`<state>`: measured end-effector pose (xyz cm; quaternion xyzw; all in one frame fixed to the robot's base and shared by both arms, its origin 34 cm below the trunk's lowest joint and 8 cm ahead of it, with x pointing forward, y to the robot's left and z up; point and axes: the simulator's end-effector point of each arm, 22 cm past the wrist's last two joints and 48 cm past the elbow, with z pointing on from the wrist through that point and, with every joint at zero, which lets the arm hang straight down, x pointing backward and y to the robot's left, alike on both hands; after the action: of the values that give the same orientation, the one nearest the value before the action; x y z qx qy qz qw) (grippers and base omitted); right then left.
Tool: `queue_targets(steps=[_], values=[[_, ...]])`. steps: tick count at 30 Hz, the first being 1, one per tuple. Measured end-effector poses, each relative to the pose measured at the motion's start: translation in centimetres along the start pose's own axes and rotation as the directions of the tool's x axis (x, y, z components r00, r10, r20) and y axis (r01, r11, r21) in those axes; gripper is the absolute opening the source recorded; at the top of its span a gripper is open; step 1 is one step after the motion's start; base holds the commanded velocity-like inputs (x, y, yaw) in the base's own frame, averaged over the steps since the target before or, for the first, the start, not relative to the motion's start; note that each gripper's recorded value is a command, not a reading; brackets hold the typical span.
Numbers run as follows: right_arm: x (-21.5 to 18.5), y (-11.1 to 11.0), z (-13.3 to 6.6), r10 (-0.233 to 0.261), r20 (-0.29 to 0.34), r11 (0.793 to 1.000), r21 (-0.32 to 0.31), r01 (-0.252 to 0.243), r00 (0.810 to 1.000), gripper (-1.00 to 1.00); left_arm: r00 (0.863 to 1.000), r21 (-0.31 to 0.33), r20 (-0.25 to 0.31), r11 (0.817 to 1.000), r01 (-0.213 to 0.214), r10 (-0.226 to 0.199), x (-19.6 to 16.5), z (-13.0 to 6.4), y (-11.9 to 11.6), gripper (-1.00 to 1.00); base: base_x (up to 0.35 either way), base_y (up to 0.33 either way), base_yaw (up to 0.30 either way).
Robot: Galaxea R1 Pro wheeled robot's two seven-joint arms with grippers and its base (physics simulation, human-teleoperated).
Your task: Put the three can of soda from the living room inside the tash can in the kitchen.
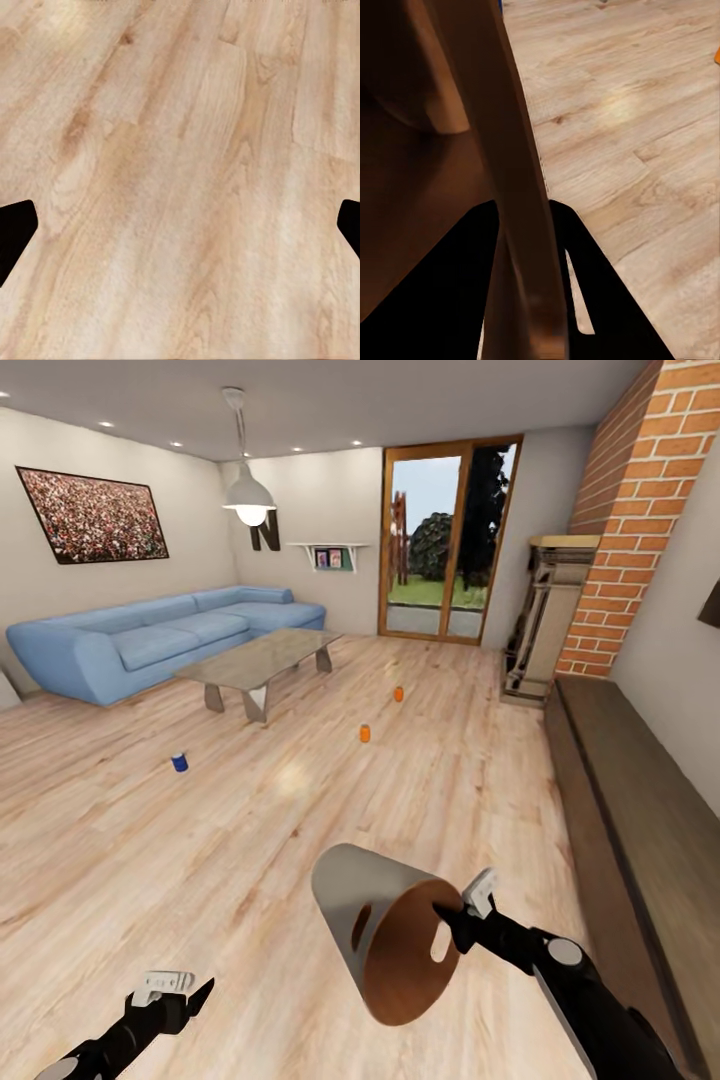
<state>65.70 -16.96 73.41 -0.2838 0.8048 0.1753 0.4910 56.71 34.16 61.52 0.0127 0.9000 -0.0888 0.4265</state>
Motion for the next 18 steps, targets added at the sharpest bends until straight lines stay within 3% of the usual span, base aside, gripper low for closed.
queue_targets(steps=[6, 9, 10, 14, 18], values=[[0.7, -0.4, -0.1, 0.023, -0.021, 1.0, 0.012, -0.023, 1.0, -1.0, 1.0, 0.001, -0.001, 1.0, -0.002, 0.002, 0.0, 0.0, -0.1, 1.0, 0.129, 0.29, 0.0], [2.3, -1.6, -0.8, 0.058, -0.042, 0.997, 0.046, -0.056, 0.997, -1.0, 1.0, 0.002, -0.001, 1.0, -0.002, 0.002, 0.0, 0.0, -0.1, 1.0, 0.122, 0.3, 0.0], [3.2, -2.2, -1.3, 0.09, -0.046, 0.994, 0.064, -0.087, 0.995, -1.0, 1.0, 0.003, -0.001, 1.0, -0.001, 0.001, 0.0, 0.0, -0.1, 1.0, 0.12, 0.302, 0.0], [4.3, -5.4, -3.1, 0.155, -0.031, 0.979, 0.141, -0.149, 0.987, -1.0, 1.0, 0.003, -0.002, 1.0, -0.002, 0.002, 0.0, 0.0, -0.1, 1.0, 0.119, 0.303, 0.0], [4.8, -6.4, -3.8, 0.176, -0.027, 0.971, 0.167, -0.169, 0.984, -1.0, 1.0, 0.001, -0.01, 1.0, 0.001, -0.001, 0.4, 0.0, 0.0, 1.0, 0.119, 0.303, 0.0]])
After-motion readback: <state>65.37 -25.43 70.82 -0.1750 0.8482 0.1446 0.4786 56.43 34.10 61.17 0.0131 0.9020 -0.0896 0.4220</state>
